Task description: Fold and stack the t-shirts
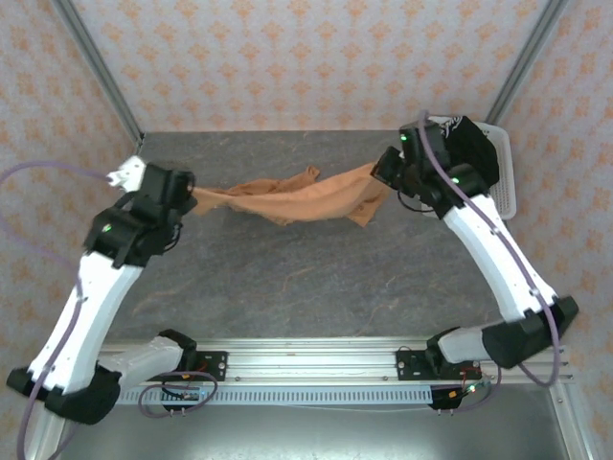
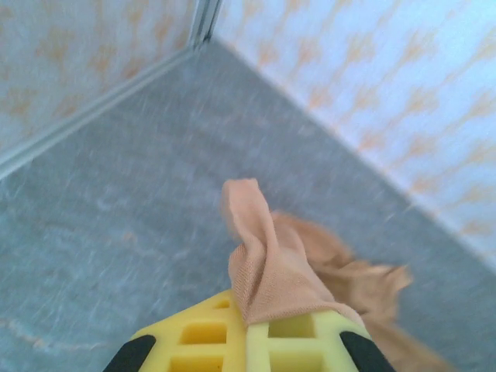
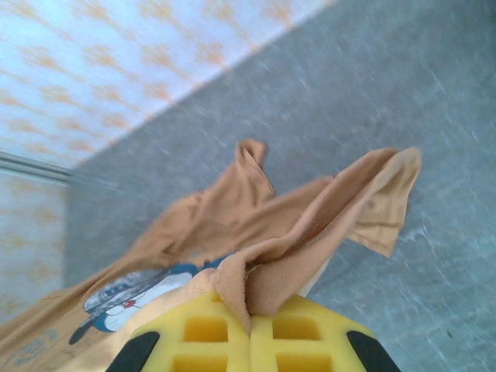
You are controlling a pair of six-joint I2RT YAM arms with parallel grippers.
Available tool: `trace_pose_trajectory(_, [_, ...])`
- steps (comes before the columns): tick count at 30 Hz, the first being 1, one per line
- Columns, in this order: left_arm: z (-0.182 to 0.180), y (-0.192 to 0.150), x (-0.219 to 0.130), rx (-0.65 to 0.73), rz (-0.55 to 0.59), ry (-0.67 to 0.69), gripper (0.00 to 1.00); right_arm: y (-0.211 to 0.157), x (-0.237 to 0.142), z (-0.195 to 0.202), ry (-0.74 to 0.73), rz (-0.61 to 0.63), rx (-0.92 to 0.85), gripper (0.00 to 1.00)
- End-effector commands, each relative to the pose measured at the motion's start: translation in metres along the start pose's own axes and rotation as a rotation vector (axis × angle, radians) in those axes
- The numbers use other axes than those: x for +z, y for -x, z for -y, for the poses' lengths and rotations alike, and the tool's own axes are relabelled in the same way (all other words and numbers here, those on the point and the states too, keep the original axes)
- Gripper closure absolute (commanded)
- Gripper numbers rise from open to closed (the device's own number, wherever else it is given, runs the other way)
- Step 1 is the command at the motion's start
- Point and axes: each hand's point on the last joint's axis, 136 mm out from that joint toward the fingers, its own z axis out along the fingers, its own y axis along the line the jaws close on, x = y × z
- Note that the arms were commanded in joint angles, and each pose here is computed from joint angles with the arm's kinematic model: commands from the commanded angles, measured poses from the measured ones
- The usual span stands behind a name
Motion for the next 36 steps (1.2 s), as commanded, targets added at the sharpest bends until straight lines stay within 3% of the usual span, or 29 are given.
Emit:
trace_pose_trajectory(1, [-0.017, 0.059, -0.048, -0.123, 0.211, -0.054, 1.00, 0.024, -0.061, -0.020, 0.147, 0.152, -0.036, 1.00])
trace_pose_trajectory(5, [-0.003, 0.100, -0.085, -0.167, 0.303, -0.180, 1.00, 0.037, -0.112, -0.043, 0.302, 0.241, -0.032, 1.00])
trace_pose_trajectory(9, [0.042, 0.115, -0.079, -0.114, 0.277, -0.226, 1.00, 0.044, -0.100, -0.067, 0.363, 0.189, -0.008, 1.00])
trace_pose_trajectory(12, [0.076, 0.118, -0.046, -0.052, 0.228, -0.181, 1.00, 0.055, -0.063, -0.081, 0.360, 0.150, 0.011, 1.00])
trace_pose_trajectory(18, [0.118, 0.131, 0.056, -0.082, 0.071, -0.172, 1.00, 0.103, 0.020, -0.098, 0.366, 0.143, 0.059, 1.00])
trace_pose_trajectory(23, [0.139, 0.162, 0.097, -0.111, 0.079, -0.241, 1.00, 0.149, 0.061, -0.112, 0.410, 0.160, 0.074, 1.00])
trace_pose_trajectory(26, [0.152, 0.190, 0.089, -0.151, 0.139, -0.334, 1.00, 0.181, 0.060, -0.119, 0.425, 0.211, 0.069, 1.00])
trace_pose_trajectory(32, [0.164, 0.245, 0.005, -0.175, 0.361, -0.513, 1.00, 0.238, 0.024, -0.120, 0.467, 0.366, 0.081, 1.00])
trace_pose_trajectory(34, [0.160, 0.248, -0.016, -0.171, 0.389, -0.528, 1.00, 0.247, 0.019, -0.109, 0.447, 0.386, 0.098, 1.00])
trace_pose_trajectory(36, [0.151, 0.236, -0.021, -0.162, 0.348, -0.506, 1.00, 0.246, 0.023, -0.093, 0.392, 0.373, 0.099, 1.00])
